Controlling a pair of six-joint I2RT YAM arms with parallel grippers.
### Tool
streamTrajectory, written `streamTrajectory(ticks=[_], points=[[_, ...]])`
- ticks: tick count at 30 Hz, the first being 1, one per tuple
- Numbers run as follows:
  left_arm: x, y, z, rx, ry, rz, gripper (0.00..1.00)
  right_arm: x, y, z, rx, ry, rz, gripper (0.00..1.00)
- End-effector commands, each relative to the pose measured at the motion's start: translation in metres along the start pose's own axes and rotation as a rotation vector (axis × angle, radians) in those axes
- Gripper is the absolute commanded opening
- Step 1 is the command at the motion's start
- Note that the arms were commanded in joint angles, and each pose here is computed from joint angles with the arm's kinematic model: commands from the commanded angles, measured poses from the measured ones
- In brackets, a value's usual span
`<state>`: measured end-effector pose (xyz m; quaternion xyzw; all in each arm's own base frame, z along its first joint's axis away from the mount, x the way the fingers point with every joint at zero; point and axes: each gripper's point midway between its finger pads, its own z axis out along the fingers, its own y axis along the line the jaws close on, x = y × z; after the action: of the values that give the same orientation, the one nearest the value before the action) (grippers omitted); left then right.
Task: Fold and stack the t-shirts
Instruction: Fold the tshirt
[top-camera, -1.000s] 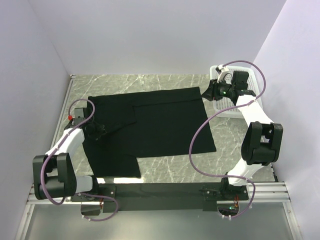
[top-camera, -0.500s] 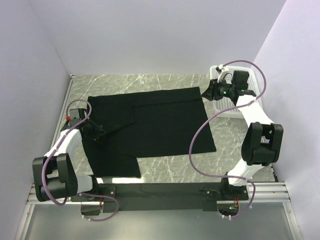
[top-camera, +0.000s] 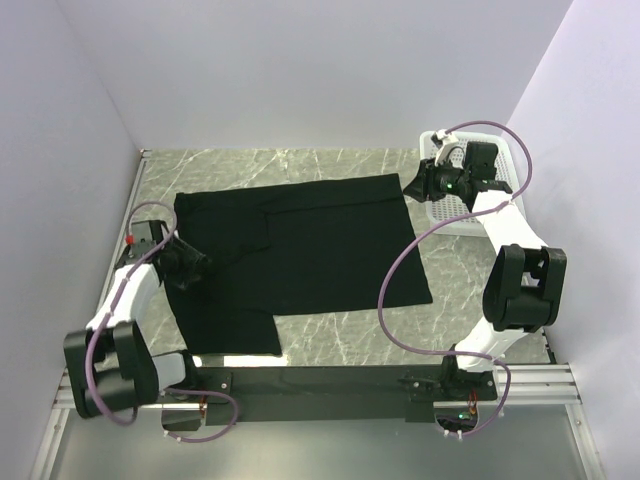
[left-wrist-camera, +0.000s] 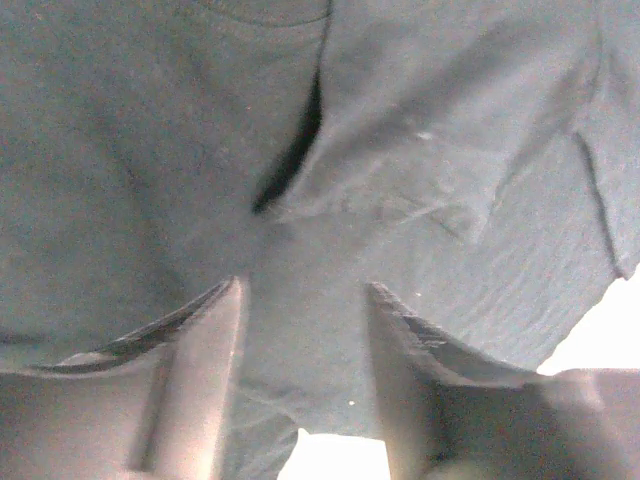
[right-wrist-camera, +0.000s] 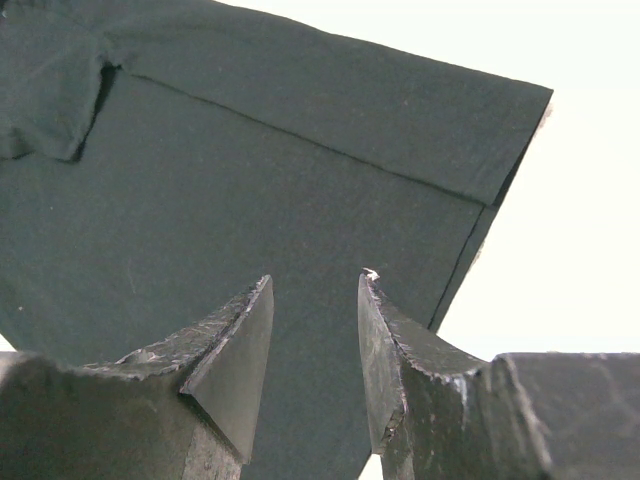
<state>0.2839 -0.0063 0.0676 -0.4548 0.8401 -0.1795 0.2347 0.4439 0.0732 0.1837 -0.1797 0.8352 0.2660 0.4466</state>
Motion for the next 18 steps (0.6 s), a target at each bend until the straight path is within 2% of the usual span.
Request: streamTrajectory(ticks=[1, 3, 9, 11, 15, 16, 18], points=[[-0.01, -0.017, -0.027, 0.077, -0.065, 0.047, 0.61, -0.017, 0.004, -0.015, 0.018, -0.053, -0.069, 0.47], [-0.01, -0.023, -0.036, 0.108, -0.074, 0.082, 0.71, -0.016, 0.004, -0.016, 0.02, -0.049, -0.08, 0.47], [-0.05, -0.025, -0.067, 0.091, -0.288, 0.164, 0.79, -0.012, 0.009, -0.018, 0.007, -0.02, -0.141, 0.47], [-0.067, -0.034, -0.068, 0.128, -0.351, 0.174, 0.8, -0.008, 0.015, -0.016, -0.017, 0.006, -0.154, 0.47], [-0.095, -0.062, -0.057, 0.201, -0.384, 0.21, 0.77, -0.003, 0.024, -0.016, -0.049, 0.04, -0.186, 0.47], [-0.1, -0.062, -0.044, 0.18, -0.358, 0.212, 0.77, -0.004, 0.026, -0.017, -0.051, 0.038, -0.193, 0.47], [-0.123, -0.083, -0.044, 0.215, -0.396, 0.25, 0.76, -0.002, 0.03, -0.018, -0.068, 0.048, -0.207, 0.47]])
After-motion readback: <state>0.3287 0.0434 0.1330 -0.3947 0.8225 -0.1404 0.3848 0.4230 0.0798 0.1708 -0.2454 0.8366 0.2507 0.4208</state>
